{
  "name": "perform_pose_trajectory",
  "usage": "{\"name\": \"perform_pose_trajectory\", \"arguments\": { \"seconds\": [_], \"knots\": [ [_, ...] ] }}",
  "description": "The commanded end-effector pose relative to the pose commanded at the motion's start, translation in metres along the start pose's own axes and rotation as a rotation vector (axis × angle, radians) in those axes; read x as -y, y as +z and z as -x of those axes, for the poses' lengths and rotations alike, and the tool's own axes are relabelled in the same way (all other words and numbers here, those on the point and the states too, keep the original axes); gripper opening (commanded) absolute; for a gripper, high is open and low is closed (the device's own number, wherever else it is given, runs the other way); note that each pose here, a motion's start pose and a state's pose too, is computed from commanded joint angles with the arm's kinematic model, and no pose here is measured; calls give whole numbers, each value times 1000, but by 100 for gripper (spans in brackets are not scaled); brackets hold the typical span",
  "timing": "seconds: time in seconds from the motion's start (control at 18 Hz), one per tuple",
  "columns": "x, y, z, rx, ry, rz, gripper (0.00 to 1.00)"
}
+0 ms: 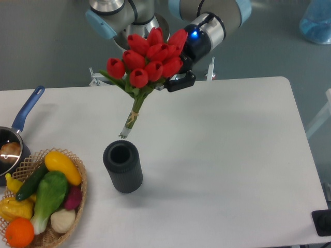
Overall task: Pick up the flowers from the vase
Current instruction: 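Lift the tulip bunch straight up out of the black vase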
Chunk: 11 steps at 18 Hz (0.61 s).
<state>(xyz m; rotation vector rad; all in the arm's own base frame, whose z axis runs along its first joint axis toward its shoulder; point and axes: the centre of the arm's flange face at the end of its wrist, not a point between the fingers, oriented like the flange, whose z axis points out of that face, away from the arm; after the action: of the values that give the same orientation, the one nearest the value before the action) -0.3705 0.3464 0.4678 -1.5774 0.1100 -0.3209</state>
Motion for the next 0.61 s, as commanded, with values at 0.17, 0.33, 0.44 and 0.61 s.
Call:
{"name": "perform_pose_trajectory", "arguments": {
  "seconds": [0.17, 0.33, 0.44, 0.61],
  "knots": [
    [4, -35, 21, 75, 7, -8, 32],
    [7, -38, 37, 81, 10, -3, 32],
    [12, -39, 40, 91, 22, 13, 32],
    [8, -49, 46, 113, 17, 15, 32]
  ]
}}
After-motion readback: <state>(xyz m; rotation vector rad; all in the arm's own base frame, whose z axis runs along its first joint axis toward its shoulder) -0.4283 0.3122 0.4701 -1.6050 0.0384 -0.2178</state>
